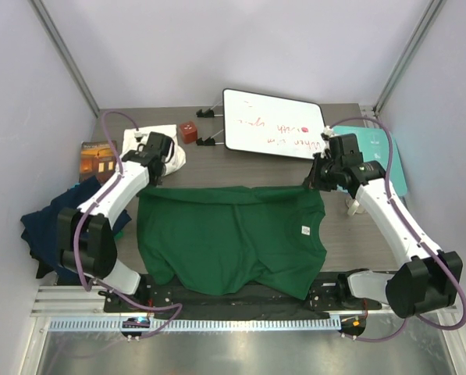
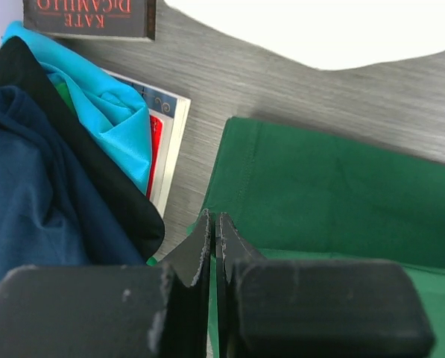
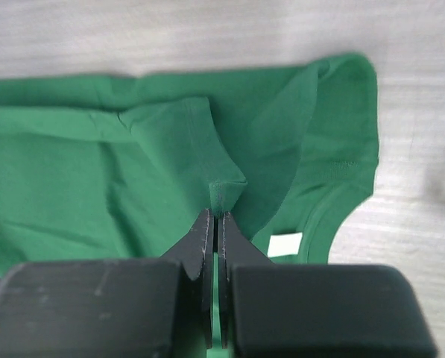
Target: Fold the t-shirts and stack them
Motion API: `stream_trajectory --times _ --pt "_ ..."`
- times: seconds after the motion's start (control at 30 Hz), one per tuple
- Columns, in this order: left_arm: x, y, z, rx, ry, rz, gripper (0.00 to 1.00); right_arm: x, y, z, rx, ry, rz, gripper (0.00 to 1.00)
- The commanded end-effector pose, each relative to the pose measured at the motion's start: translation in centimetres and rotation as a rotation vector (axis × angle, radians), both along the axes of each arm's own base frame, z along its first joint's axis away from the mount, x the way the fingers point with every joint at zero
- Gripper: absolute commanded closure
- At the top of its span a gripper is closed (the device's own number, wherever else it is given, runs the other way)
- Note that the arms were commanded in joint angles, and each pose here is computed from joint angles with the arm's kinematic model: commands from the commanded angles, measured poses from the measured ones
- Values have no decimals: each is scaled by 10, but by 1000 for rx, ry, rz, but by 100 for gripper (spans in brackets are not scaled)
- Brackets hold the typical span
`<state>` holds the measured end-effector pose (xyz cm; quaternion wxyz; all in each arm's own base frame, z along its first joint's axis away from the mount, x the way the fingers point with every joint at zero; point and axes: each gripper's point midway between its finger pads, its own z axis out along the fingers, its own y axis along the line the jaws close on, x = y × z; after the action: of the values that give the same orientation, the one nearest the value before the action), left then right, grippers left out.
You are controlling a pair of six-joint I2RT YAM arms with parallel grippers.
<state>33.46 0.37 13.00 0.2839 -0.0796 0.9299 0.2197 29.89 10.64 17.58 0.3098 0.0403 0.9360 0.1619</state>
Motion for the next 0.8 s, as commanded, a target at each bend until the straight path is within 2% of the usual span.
stream_trajectory --times 0.0,0.4,0.77 --pt "3 5 1 48 37 23 100 -17 3 -9 13 25 -3 99" --pt "-2 9 -30 98 159 51 100 -41 16 -59 -27 157 21 99" --pt "-17 19 -46 149 219 81 100 -53 5 -71 -73 163 -30 99"
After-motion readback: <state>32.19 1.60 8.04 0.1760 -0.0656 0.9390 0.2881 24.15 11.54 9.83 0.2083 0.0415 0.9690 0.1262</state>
